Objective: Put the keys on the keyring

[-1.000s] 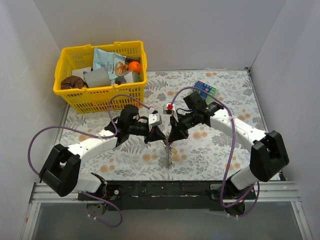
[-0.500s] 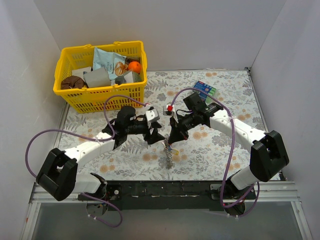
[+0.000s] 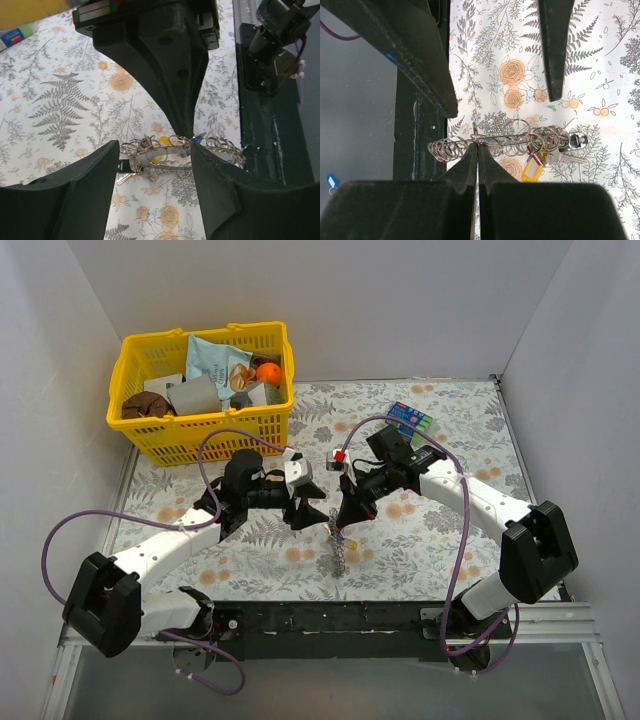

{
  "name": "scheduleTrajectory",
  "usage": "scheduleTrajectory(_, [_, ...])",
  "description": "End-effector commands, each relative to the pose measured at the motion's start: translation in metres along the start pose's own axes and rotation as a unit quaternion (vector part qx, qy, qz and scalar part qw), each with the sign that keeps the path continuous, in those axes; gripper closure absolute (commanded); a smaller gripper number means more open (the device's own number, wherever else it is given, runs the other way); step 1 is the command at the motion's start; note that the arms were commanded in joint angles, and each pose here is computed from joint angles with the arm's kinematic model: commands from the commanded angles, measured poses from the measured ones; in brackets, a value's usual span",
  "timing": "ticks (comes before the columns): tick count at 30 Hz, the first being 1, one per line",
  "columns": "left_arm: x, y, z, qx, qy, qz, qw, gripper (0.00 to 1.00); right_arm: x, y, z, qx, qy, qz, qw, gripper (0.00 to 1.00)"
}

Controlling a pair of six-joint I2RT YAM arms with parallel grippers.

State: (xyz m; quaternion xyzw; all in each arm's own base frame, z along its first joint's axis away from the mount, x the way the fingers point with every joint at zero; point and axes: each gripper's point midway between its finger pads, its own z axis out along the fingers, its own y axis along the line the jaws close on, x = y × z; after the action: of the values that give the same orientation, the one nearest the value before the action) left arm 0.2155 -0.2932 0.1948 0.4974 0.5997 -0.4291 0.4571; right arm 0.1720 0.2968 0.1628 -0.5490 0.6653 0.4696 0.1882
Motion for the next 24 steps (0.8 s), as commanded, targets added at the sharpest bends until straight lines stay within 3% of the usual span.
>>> scheduleTrajectory(1, [-0.014,-0.014,0.001,0.046,-0.007,-0.015,0.999,0.43,-0.016,0.012,-0.005,-0.014,-0.021,-0.028,0.999,0.99])
scheduleTrajectory(6, [-0.012,-0.018,0.004,0.065,-0.002,-0.028,0.997,0.44,-0.018,0.012,-0.005,-0.014,-0.023,-0.029,0.999,0.99])
scheduleTrajectory(18, [0.007,-0.033,0.019,0.118,0.041,-0.045,0.991,0.65,-0.016,0.007,-0.01,0.011,0.003,-0.015,1.0,0.99])
scheduleTrajectory(24, [0.011,-0.03,0.02,0.115,0.049,-0.043,0.991,0.66,-0.005,0.0,-0.014,0.038,0.038,0.013,0.998,0.99])
